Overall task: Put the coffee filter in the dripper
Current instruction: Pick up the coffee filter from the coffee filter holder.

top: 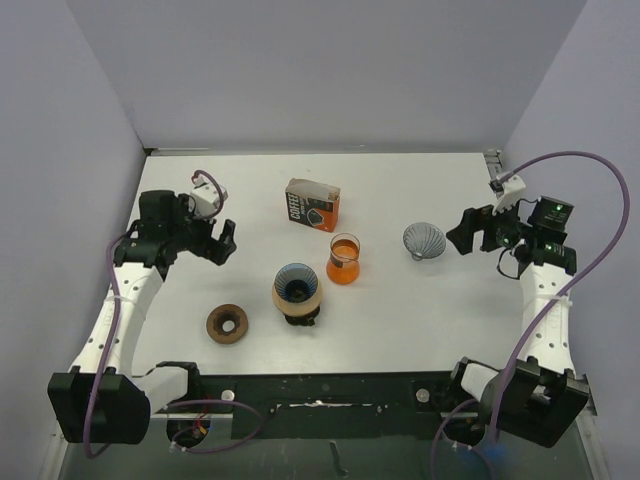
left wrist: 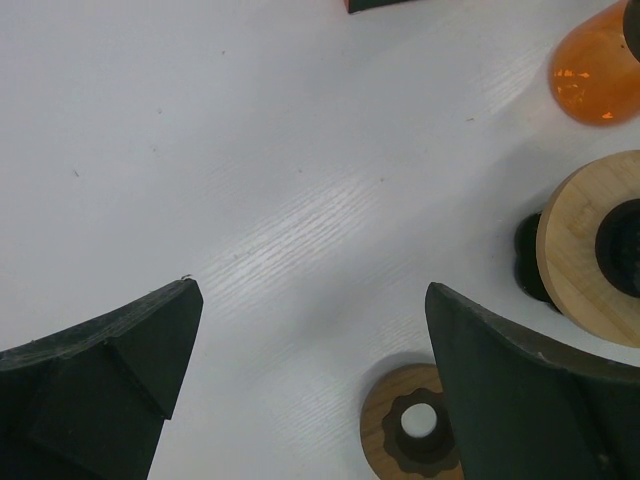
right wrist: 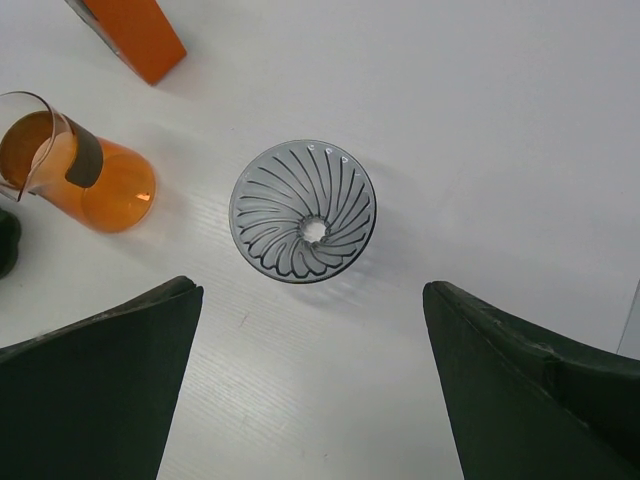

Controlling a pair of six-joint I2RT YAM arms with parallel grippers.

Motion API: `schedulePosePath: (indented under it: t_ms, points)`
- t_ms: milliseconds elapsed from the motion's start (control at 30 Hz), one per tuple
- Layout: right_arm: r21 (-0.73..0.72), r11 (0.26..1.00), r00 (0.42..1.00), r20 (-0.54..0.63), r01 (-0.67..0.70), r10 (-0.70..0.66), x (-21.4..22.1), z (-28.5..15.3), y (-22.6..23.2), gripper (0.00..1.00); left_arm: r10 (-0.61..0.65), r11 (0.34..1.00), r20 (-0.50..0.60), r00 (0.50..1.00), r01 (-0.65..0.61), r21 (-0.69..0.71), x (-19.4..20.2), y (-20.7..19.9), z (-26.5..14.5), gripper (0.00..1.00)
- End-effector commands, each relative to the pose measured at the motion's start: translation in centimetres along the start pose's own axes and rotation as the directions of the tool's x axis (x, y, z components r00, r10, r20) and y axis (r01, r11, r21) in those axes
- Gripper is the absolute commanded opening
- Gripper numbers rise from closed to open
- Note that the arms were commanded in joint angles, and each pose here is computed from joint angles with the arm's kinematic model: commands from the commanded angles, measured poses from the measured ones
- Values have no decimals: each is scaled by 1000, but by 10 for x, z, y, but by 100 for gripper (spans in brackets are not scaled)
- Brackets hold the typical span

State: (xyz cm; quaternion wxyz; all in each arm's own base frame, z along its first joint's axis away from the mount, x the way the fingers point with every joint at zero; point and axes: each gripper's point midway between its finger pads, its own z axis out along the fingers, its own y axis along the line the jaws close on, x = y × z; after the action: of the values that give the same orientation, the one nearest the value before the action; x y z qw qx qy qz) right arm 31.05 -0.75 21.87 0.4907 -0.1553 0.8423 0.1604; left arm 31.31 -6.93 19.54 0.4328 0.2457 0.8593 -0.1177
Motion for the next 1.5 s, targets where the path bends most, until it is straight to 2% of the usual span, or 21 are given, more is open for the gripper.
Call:
schedulePosePath:
  t_ms: [0, 167, 433, 633, 867, 1200, 1467]
  points:
    - [16, 998, 998, 27, 60, -60, -20, -1, -6, 98, 22, 999, -4, 1000, -22, 38, 6, -8, -3, 94]
    - [-8, 999, 997, 53, 52, -51, -22, 5, -2, 98, 47, 998, -46, 998, -45, 50, 23, -12, -5, 93]
    - [-5, 996, 996, 35, 86, -85, -12, 9, 7, 99, 62, 996, -83, 995, -56, 73, 37, -16, -5, 90]
    - [-43, 984, 985, 17, 173, -172, -8, 20, 29, 100, 51, 997, -97, 994, -45, 63, 44, -15, -1, 86]
    - [-97, 962, 966, -11, 254, -257, -9, 40, 47, 98, 56, 997, -166, 985, -48, 53, 61, -7, 11, 78]
    - [-362, 874, 946, 121, 323, -299, -66, 95, 112, 91, 22, 999, -55, 998, -19, 48, 25, -1, 21, 72]
    - [-440, 807, 919, 213, 394, -332, -110, 154, 161, 86, 30, 999, 5, 1000, -30, 36, 9, -3, 11, 71]
